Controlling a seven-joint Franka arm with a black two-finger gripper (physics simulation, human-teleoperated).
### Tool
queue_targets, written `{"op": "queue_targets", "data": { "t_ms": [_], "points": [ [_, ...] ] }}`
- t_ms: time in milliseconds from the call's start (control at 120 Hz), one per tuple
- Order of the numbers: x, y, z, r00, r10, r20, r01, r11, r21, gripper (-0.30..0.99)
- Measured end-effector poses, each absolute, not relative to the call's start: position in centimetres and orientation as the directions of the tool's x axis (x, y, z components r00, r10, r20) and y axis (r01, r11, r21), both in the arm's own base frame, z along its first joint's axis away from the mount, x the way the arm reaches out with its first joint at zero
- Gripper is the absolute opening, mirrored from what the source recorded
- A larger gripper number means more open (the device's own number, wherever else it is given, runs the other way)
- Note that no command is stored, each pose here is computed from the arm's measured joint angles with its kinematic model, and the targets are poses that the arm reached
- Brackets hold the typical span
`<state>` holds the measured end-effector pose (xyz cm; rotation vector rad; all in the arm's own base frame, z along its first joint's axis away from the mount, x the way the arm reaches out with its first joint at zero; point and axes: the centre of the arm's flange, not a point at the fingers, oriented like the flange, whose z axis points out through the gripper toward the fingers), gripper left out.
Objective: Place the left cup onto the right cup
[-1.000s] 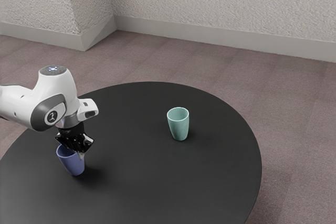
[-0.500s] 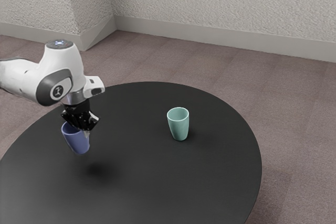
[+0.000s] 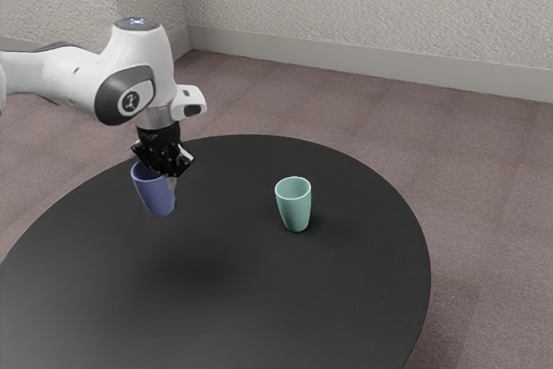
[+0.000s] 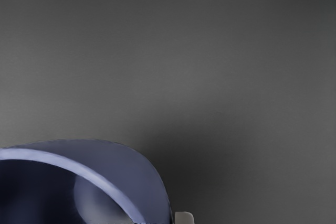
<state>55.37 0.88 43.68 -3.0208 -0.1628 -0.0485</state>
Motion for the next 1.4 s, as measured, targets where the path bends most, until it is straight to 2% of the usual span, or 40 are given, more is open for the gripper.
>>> {"op": "queue_targets", "data": {
  "t_ms": [383,975,1400],
  "points": [
    [60.2,-0.3,45.9,0.997,0.066,0.040,0.070,-0.992,-0.101,-0.09],
    [61.6,-9.4,49.9,0.996,-0.076,0.046,-0.073,-0.996,-0.055,-0.09],
    [64.1,-10.9,50.2,0.996,-0.082,0.028,-0.081,-0.996,-0.040,-0.09]
  ]
}}
